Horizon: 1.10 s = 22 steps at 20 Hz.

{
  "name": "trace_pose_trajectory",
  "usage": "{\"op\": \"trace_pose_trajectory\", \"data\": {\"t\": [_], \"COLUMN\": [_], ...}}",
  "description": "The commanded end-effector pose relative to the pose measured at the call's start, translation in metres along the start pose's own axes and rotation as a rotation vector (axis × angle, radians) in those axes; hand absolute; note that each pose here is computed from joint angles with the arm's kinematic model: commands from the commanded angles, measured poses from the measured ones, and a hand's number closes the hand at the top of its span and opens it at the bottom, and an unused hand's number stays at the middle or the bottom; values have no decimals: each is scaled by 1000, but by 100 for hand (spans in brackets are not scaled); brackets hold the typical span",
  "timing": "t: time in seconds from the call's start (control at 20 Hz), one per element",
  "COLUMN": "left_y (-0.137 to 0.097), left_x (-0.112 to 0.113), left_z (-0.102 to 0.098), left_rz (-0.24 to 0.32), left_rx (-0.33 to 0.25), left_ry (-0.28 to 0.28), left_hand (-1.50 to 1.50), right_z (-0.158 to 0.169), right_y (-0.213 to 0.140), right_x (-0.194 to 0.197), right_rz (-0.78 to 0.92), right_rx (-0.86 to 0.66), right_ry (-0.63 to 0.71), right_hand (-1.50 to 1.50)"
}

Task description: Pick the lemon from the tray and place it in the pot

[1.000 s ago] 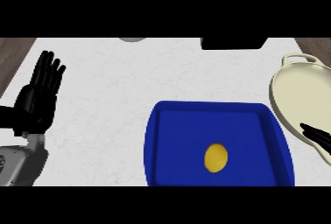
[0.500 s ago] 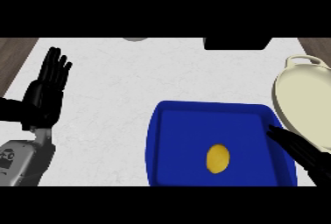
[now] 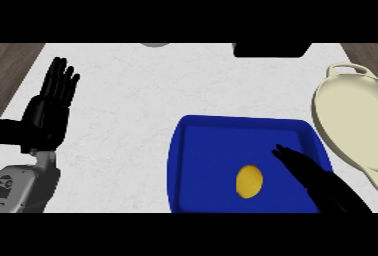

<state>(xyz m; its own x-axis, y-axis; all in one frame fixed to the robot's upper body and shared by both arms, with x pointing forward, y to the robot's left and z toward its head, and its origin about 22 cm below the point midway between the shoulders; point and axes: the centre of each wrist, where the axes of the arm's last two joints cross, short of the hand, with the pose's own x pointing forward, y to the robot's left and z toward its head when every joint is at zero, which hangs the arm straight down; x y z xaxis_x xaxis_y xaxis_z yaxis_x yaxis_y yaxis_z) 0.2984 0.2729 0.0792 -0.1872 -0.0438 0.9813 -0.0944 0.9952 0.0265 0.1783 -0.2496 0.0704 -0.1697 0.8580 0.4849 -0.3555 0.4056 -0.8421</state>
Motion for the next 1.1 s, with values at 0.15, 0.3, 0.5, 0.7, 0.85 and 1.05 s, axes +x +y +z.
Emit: {"op": "trace_pose_trajectory", "data": {"t": [0.15,0.3,0.5,0.7,0.85,1.05], "left_y": [3,-8,-1,-1,-2,7], "left_x": [-4,-5,17,-2,13,0], "left_z": [3,-12,-17,16,-17,-3], "left_rz": [-11,0,-17,8,-5,2], "left_rx": [-5,18,6,12,14,-5], "left_ry": [5,-6,8,13,-5,-1], "left_hand": [0,0,0,0,0,0], "right_z": [-17,-28,-32,-35,-56,-64], "right_y": [20,51,52,57,63,69], "right_x": [-16,-3,12,19,12,14], "right_rz": [19,15,18,61,90,58], "right_rx": [35,14,-20,-22,1,-12], "right_ry": [-6,-48,-64,19,59,61], "right_hand": [-150,-150,-150,-150,-150,-150]}}
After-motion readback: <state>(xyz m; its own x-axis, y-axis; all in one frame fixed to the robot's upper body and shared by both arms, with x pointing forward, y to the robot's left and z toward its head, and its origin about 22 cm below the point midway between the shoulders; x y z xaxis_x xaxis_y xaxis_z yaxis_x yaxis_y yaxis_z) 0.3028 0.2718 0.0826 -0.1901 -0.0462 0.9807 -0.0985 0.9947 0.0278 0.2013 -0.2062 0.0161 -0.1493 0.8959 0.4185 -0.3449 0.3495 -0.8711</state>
